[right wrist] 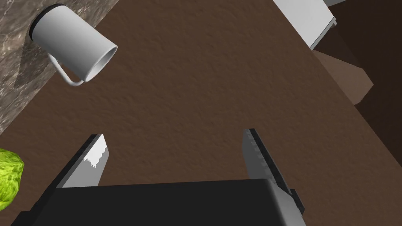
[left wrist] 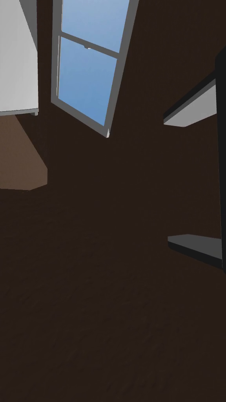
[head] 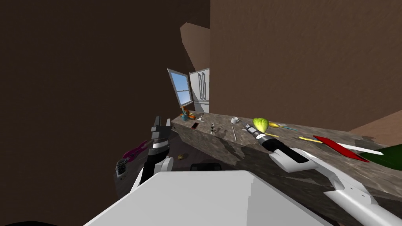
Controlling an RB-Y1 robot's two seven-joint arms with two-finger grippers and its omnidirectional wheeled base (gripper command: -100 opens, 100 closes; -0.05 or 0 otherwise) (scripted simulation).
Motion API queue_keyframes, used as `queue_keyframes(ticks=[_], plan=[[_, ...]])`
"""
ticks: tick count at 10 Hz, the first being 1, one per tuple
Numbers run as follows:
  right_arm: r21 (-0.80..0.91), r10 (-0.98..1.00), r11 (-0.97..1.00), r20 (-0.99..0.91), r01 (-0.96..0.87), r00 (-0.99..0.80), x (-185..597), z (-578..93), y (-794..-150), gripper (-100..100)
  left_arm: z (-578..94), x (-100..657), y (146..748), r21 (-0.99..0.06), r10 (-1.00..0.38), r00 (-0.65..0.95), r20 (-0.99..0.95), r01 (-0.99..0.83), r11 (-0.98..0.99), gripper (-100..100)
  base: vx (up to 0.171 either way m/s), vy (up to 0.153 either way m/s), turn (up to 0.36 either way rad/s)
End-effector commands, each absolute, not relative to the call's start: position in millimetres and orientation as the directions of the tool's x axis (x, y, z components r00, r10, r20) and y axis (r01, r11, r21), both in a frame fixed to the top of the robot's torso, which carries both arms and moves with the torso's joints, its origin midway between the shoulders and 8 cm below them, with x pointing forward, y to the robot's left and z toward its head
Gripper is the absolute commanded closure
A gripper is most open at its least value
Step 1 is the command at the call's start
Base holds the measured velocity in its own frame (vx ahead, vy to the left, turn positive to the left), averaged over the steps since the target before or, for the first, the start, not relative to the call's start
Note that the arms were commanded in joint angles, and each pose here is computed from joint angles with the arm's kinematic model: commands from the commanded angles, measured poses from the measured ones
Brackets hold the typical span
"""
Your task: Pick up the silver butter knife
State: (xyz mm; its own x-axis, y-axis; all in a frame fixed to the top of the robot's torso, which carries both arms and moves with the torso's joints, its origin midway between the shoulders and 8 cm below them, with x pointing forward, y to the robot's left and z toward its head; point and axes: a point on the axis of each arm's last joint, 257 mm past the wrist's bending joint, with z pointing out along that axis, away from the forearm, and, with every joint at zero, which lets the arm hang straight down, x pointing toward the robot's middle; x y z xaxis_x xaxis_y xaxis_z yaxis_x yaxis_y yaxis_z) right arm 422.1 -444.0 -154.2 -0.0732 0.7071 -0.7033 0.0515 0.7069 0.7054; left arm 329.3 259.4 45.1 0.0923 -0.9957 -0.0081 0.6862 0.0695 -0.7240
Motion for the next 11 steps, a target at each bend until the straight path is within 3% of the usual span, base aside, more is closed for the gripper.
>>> queue_keyframes(ticks=[1, 11], plan=[[0.690, 0.695, 0.719, -0.714, 0.081, -0.089, 422, -162, -449, -100, 45, 329, 259, -0.724, -0.996, 0.092, -0.008, 0.686, 0.070, 0, 0.021, 0.056, 0.053], [0.320, 0.525, 0.816, -0.760, 0.482, -0.384, 329, -300, -580, -100, 45, 329, 259, -0.724, -0.996, 0.092, -0.008, 0.686, 0.070, 0, 0.053, 0.086, 0.145]])
